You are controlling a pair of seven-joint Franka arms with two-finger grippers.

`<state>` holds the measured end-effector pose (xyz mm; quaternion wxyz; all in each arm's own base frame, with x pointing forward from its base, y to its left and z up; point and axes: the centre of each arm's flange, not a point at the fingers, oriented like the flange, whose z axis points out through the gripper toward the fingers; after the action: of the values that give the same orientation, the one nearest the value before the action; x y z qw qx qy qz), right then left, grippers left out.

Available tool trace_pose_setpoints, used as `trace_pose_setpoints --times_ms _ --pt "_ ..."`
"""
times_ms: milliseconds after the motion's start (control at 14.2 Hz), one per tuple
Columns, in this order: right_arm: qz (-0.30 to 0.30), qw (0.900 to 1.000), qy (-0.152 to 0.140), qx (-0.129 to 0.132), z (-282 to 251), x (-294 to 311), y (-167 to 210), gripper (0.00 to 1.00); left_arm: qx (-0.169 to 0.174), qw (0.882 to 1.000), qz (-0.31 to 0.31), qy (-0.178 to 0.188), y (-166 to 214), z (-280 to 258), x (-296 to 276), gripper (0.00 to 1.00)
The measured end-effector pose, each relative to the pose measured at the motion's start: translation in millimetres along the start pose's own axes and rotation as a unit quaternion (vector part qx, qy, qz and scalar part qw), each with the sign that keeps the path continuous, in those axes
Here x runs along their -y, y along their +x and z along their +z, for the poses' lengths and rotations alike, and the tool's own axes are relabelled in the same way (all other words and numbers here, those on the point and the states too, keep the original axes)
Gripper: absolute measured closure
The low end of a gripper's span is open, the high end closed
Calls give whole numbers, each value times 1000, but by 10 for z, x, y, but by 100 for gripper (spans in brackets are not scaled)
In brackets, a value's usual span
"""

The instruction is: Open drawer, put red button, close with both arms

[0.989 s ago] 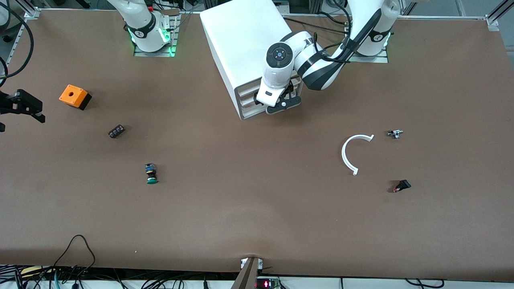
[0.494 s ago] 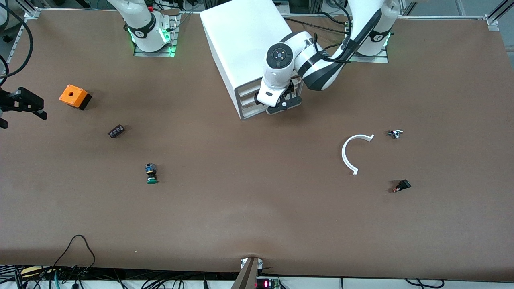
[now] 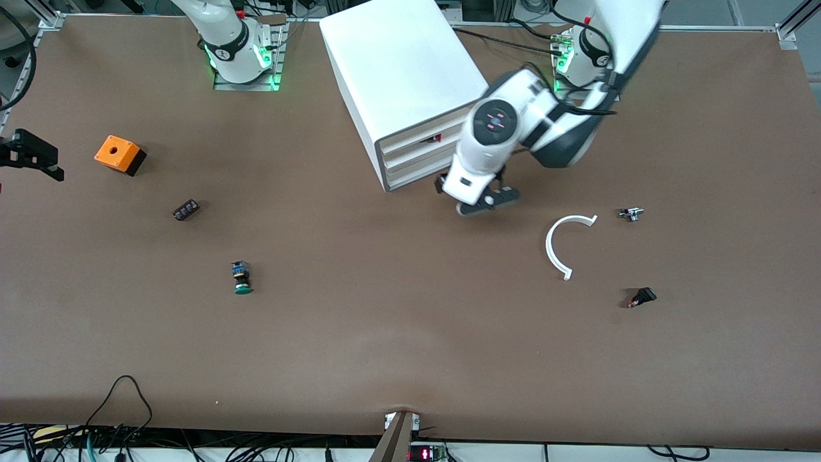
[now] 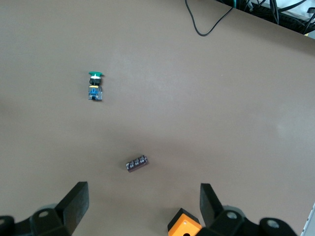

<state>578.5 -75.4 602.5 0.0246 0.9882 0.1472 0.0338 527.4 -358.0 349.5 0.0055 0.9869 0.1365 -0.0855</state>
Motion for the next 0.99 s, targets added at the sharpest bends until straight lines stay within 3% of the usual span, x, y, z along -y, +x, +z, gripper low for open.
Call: trace_pose_setpoints --times_ms 212,494,706,989 --pt "-2 1000 0 -1 -82 42 -35 0 -9 998 59 -9 595 -214 526 0" --pt "-18 1000 1 -2 -111 222 24 0 -35 987 158 21 1142 -444 1171 0" --pt "-18 1000 0 -3 -127 229 20 0 -22 974 220 42 1336 -961 1534 0" --pt "-10 1000 -1 -2 -129 141 -18 0 -30 970 235 49 1413 -1694 1951 0"
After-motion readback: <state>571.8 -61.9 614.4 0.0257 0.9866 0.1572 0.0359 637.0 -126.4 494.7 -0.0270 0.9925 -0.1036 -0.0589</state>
